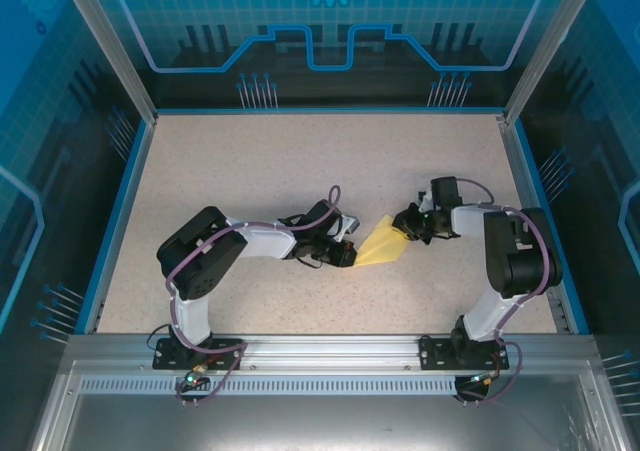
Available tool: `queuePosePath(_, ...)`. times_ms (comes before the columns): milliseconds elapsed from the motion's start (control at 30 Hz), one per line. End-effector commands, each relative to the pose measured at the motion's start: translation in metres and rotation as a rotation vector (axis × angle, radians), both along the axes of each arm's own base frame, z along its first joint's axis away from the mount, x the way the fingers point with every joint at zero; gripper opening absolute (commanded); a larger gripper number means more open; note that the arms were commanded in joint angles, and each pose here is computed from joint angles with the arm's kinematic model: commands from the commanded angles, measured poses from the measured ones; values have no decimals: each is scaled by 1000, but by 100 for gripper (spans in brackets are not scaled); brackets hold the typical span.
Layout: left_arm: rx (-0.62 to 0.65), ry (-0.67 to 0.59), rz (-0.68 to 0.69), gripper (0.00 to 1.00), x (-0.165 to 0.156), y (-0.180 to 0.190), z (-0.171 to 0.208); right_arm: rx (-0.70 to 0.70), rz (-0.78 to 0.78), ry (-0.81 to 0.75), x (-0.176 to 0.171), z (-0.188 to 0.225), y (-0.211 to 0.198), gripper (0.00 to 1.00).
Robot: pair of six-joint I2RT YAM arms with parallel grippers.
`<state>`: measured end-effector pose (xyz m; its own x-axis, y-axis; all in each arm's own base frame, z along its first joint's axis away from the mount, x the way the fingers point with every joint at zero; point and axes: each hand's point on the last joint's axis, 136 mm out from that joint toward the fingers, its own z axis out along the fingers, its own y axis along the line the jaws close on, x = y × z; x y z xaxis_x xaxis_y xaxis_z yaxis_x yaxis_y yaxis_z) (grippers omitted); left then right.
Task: Fold a paper plane with a square sheet of paper (pick it up from the middle)
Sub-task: Fourth fold the wing at the center of the table.
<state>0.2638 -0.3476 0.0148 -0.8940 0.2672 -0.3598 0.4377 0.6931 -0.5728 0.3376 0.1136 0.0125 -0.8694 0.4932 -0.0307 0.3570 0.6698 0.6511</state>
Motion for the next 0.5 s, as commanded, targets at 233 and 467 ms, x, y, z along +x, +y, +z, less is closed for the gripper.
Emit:
queuePosePath(233,206,155,1,4,-38,50,-47,84,-197,29,4,-14,-24,16)
queuePosePath(467,207,159,0,4,-38,49,-46,95,-341,14,2,-14,-47,17)
